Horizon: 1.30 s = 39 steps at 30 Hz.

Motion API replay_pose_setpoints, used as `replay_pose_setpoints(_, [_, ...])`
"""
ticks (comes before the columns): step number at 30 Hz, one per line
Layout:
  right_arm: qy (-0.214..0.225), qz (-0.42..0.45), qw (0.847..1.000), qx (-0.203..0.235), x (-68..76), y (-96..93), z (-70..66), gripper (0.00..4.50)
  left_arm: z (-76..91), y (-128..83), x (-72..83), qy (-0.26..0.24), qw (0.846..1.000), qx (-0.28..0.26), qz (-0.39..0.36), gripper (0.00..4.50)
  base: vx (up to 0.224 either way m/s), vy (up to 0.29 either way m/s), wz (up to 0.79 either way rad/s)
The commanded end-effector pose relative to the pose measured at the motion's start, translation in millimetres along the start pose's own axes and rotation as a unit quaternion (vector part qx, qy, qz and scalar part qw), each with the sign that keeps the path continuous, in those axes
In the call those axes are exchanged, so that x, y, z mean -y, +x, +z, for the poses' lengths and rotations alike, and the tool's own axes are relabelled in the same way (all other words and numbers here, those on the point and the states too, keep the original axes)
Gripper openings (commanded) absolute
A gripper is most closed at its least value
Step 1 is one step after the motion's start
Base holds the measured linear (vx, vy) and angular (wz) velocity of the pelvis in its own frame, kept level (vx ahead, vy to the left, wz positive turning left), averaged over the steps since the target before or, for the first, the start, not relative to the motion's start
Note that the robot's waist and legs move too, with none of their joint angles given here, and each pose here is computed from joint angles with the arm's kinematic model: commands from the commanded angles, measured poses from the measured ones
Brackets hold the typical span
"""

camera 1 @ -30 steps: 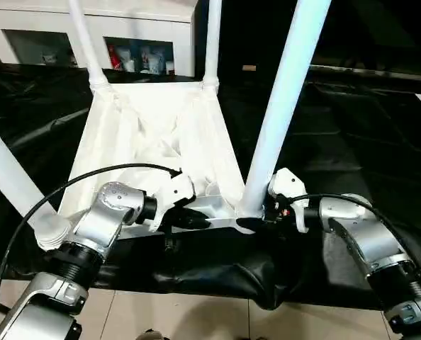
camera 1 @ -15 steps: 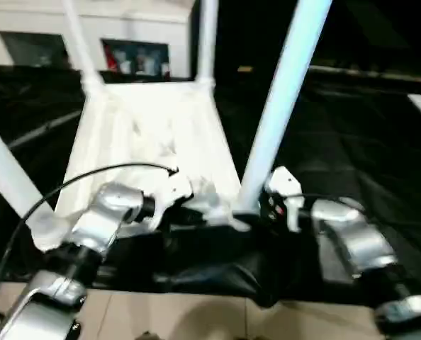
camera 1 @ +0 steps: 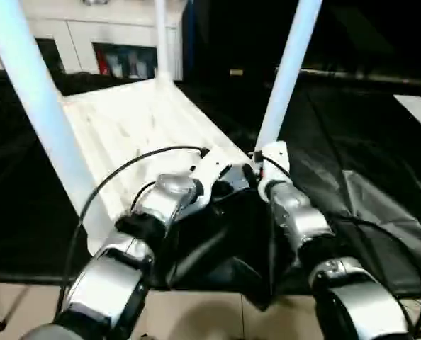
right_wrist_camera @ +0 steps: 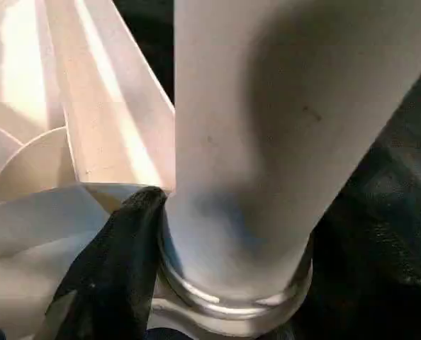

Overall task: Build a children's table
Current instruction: Rotate leg to tighten

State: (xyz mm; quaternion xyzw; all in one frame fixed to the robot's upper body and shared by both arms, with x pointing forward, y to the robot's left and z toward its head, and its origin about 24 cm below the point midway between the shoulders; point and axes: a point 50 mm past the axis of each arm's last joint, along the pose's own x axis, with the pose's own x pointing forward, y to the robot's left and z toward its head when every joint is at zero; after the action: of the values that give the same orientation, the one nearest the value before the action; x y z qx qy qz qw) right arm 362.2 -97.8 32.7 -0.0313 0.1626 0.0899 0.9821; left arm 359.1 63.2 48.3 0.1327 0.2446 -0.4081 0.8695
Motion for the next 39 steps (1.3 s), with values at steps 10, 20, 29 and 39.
replay_pose_setpoints(10, [-0.037, 0.141, 0.987, 0.07, -19.1, -7.4, 13.7, 3.77, -1.0, -13, -16.5, 0.036, 0.999, 0.029, 0.024, 0.0, 0.0, 0.0, 0.0])
replay_pose_setpoints(20, [-0.178, 0.357, 0.916, 0.037, 28.0, -57.1, 0.3, 4.33, -17.3, -45, -10.4, 0.122, 0.982, 0.051, -0.135, 0.0, 0.0, 0.0, 0.0])
replay_pose_setpoints(29, [-0.185, 0.407, 0.894, 0.017, 35.8, -71.1, -1.1, 4.33, -20.2, -66, 1.1, 0.154, 0.958, 0.054, -0.234, 0.0, 0.0, 0.0, 0.0])
replay_pose_setpoints(39, [-0.184, 0.424, 0.887, 0.003, 31.7, -70.7, -3.7, 4.33, -20.1, -68, -2.3, 0.154, 0.962, 0.05, -0.22, 0.0, 0.0, 0.0, 0.0])
